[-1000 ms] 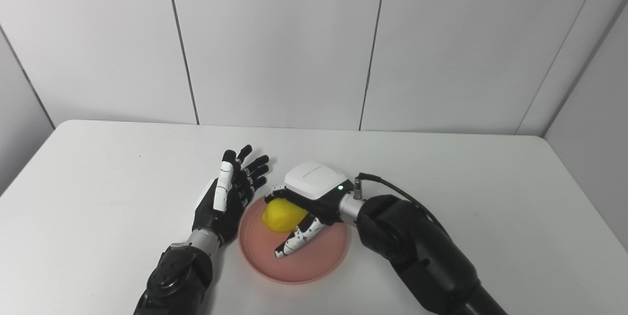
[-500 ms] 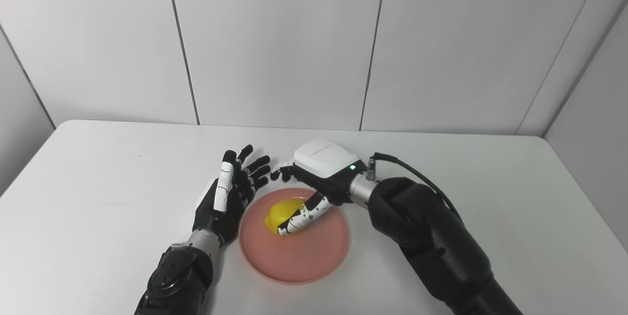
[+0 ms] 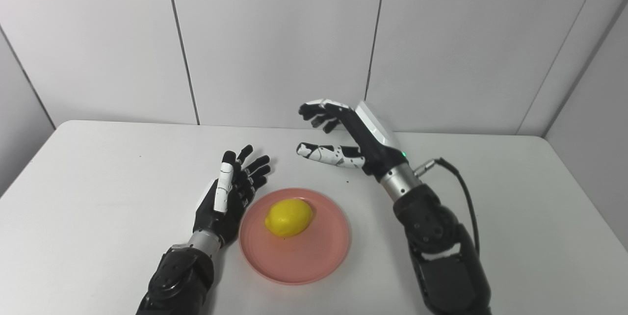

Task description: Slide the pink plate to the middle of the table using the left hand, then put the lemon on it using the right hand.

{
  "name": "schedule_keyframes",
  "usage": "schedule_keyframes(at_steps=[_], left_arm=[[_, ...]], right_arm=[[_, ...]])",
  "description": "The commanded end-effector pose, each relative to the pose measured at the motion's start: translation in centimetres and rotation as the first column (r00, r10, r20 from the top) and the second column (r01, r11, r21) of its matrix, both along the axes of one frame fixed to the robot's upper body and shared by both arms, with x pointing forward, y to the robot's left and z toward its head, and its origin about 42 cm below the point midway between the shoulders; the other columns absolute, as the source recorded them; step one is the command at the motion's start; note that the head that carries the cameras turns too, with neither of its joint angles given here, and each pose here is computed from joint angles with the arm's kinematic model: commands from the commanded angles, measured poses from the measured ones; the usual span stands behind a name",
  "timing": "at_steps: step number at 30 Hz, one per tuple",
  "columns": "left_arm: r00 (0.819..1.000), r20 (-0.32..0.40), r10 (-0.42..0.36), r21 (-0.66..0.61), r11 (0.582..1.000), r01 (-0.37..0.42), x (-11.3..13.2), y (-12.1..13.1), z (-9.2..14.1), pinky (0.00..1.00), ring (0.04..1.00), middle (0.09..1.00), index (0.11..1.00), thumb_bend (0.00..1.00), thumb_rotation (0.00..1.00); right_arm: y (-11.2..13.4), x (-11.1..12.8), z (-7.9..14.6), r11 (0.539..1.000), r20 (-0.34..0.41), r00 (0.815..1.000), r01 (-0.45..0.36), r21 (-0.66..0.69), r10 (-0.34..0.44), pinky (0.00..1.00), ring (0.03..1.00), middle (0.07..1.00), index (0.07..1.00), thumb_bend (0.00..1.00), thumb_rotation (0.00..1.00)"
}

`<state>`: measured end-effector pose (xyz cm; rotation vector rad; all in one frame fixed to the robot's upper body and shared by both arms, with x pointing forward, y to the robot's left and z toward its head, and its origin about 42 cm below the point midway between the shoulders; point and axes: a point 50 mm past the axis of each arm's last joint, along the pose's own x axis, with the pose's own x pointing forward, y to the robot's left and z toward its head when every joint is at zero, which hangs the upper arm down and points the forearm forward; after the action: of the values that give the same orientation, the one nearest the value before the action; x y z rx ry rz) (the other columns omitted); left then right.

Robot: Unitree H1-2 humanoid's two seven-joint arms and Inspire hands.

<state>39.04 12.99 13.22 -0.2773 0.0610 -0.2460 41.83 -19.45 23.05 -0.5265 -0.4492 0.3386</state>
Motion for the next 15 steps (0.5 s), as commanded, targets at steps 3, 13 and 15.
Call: schedule_keyframes(at_steps=[3,13,15], left_arm=[[0.994,-0.093,0.062,0.035,0.998,-0.059,-0.9,0.8,-3.0,0.94,0.891,0.888,0.942,0.95,1.00],[0.996,0.010,0.089,0.043,0.995,-0.090,-0.3,1.0,-2.9,1.00,0.940,0.953,0.962,1.00,1.00],[0.993,0.045,0.105,0.080,0.991,-0.109,-0.1,1.3,-3.1,1.00,0.962,0.960,0.959,1.00,1.00]], right_arm=[[-1.1,0.3,0.5,0.965,-0.003,0.995,0.098,0.245,-0.100,0.67,0.735,0.792,0.770,0.96,0.91],[-1.0,-0.5,-5.7,0.737,-0.314,0.941,0.303,0.604,-0.129,0.81,0.824,0.827,0.800,0.93,0.87],[-0.7,-0.7,-6.5,0.718,-0.345,0.931,0.321,0.617,-0.119,0.82,0.848,0.841,0.820,0.92,0.86]])
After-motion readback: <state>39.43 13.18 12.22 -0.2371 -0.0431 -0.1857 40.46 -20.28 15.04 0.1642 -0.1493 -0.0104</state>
